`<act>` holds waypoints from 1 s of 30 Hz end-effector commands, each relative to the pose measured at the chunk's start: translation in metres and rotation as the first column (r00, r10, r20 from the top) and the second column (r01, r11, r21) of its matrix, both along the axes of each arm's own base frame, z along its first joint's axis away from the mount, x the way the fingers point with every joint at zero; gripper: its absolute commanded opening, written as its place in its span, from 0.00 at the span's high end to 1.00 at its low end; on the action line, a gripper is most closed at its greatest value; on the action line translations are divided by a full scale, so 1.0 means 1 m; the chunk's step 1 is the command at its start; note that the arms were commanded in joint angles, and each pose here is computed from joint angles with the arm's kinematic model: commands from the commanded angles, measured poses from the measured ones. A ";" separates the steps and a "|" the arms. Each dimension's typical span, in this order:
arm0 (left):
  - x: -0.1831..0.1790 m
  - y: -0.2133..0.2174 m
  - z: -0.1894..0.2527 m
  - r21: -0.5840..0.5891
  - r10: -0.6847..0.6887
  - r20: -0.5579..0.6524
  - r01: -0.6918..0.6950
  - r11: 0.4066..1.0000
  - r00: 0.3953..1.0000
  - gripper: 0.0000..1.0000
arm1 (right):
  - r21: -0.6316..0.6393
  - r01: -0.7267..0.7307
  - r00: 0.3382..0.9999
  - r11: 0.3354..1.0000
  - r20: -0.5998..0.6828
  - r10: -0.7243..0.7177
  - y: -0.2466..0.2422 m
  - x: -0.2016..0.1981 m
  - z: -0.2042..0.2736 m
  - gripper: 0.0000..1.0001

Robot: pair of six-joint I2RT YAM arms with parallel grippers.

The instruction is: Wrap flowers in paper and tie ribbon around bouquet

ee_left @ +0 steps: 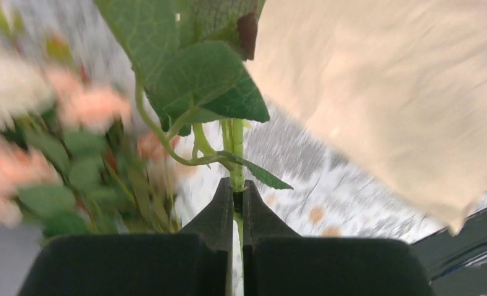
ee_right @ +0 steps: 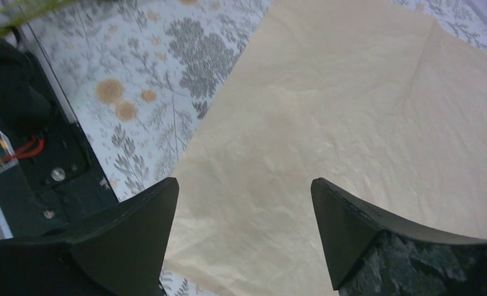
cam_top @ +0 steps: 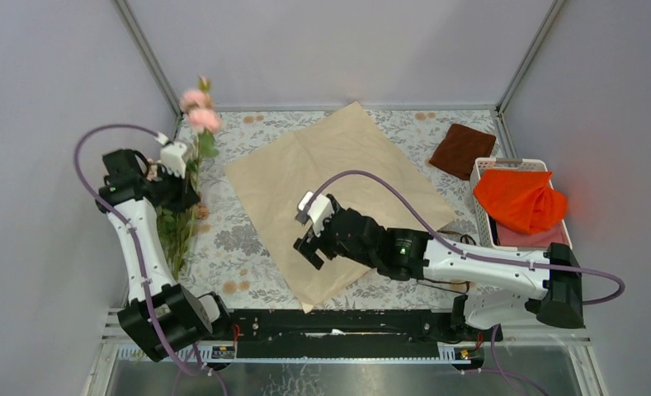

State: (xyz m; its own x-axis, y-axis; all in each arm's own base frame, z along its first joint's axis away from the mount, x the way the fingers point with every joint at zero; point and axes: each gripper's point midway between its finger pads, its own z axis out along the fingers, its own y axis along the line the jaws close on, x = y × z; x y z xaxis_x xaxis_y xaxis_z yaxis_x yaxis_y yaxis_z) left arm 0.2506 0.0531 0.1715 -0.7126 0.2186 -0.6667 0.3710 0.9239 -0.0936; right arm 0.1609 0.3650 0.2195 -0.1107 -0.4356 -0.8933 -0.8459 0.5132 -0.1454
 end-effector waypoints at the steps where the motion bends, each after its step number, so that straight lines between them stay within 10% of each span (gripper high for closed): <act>1: 0.018 -0.069 0.114 -0.413 -0.060 0.248 0.162 0.896 0.967 1.00 | 0.299 0.007 0.996 0.954 -0.092 0.022 0.040 0.016 0.065 0.10; 5: 0.029 -0.111 0.174 -0.626 -0.085 0.327 0.283 0.727 0.941 1.00 | 0.494 -0.052 0.988 0.868 -0.103 0.118 0.089 0.027 0.109 0.05; 16: 0.022 -0.170 0.207 -0.678 -0.148 0.365 0.371 0.634 0.919 1.00 | 0.493 0.204 0.972 0.846 -0.202 -0.116 0.147 0.104 0.107 0.07; 18: 0.021 -0.172 0.203 -0.687 -0.156 0.353 0.369 0.626 0.923 1.00 | 0.494 0.246 0.963 0.834 -0.221 -0.153 0.142 0.113 0.101 0.21; 22: 0.026 -0.172 0.194 -0.687 -0.148 0.337 0.350 0.637 0.930 1.00 | 0.514 0.261 0.957 0.817 -0.249 -0.148 0.135 0.117 0.093 0.94; 23: 0.028 -0.171 0.190 -0.680 -0.139 0.331 0.338 0.651 0.933 1.00 | 0.509 0.273 0.952 0.816 -0.262 -0.155 0.131 0.119 0.088 1.00; 24: 0.033 -0.169 0.185 -0.664 -0.123 0.324 0.319 0.677 0.938 0.90 | 0.506 0.288 0.946 0.813 -0.282 -0.160 0.126 0.121 0.084 1.00; 25: 0.037 -0.165 0.176 -0.643 -0.106 0.303 0.285 0.711 0.947 0.36 | 0.499 0.322 0.931 0.804 -0.320 -0.175 0.117 0.127 0.076 1.00; 26: 0.042 -0.160 0.166 -0.593 -0.105 0.304 0.274 0.757 0.947 0.06 | 0.491 0.366 0.910 0.791 -0.365 -0.195 0.105 0.133 0.065 1.00; 30: 0.067 -0.098 0.099 -0.214 -0.024 0.247 0.079 0.974 0.969 0.01 | 0.403 0.554 0.798 0.729 -0.505 -0.327 0.043 0.151 0.008 1.00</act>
